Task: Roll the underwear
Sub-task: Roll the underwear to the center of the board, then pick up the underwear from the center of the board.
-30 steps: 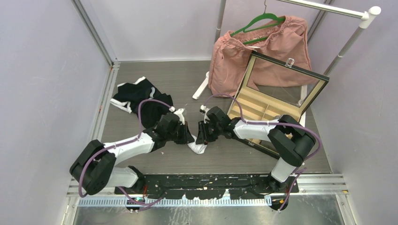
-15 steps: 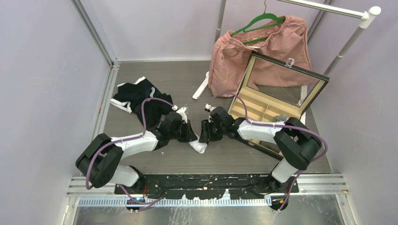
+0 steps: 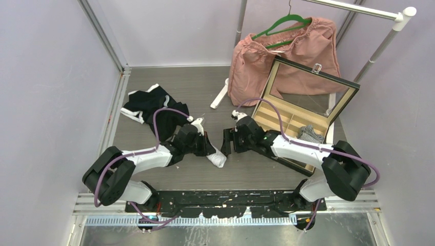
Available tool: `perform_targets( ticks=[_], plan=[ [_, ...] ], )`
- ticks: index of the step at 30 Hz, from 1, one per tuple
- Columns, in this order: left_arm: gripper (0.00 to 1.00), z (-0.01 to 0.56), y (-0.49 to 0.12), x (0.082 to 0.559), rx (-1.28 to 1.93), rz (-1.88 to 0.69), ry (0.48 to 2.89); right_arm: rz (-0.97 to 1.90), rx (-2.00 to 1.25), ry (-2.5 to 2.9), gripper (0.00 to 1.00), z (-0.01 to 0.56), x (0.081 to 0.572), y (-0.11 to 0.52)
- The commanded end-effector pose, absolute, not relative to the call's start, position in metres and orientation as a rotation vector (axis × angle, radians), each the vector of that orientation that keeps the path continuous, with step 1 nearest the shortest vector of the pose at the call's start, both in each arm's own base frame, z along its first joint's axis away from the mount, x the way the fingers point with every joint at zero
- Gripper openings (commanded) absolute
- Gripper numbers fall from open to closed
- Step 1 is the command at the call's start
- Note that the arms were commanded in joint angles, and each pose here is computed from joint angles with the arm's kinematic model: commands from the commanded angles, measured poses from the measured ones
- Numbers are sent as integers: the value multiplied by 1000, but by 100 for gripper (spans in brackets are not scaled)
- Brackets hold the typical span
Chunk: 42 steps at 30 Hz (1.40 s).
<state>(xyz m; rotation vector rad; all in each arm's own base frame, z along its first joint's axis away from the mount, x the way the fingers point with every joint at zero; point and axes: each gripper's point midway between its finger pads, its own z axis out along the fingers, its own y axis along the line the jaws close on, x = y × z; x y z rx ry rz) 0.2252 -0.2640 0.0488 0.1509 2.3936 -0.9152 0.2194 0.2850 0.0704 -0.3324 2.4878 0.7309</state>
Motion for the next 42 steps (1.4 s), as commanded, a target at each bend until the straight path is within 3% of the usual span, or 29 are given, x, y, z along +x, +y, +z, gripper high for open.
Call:
perform_targets(
  ticks=[1,5,11,15,21,29,37,42],
  plan=[
    [1,19,-241,210,132,-791,2505,654,-331,2439,80,91,233,277],
    [1,19,-241,209,136,-793,2508,771,-422,2426,99,86,222,291],
    [1,20,-241,209,139,-798,2506,888,-473,2457,99,77,218,310],
    [1,19,-241,208,143,-797,2509,981,-453,2522,90,63,221,315],
    [1,19,-240,207,148,-799,2509,1075,-385,2588,87,48,220,314],
    [1,20,-240,206,149,-801,2510,1201,-265,2673,68,40,211,321],
    [1,19,-240,206,154,-797,2514,1237,-225,2706,60,25,205,322],
    [1,19,-239,206,148,-789,2515,1281,-214,2697,46,19,205,327]
  ],
)
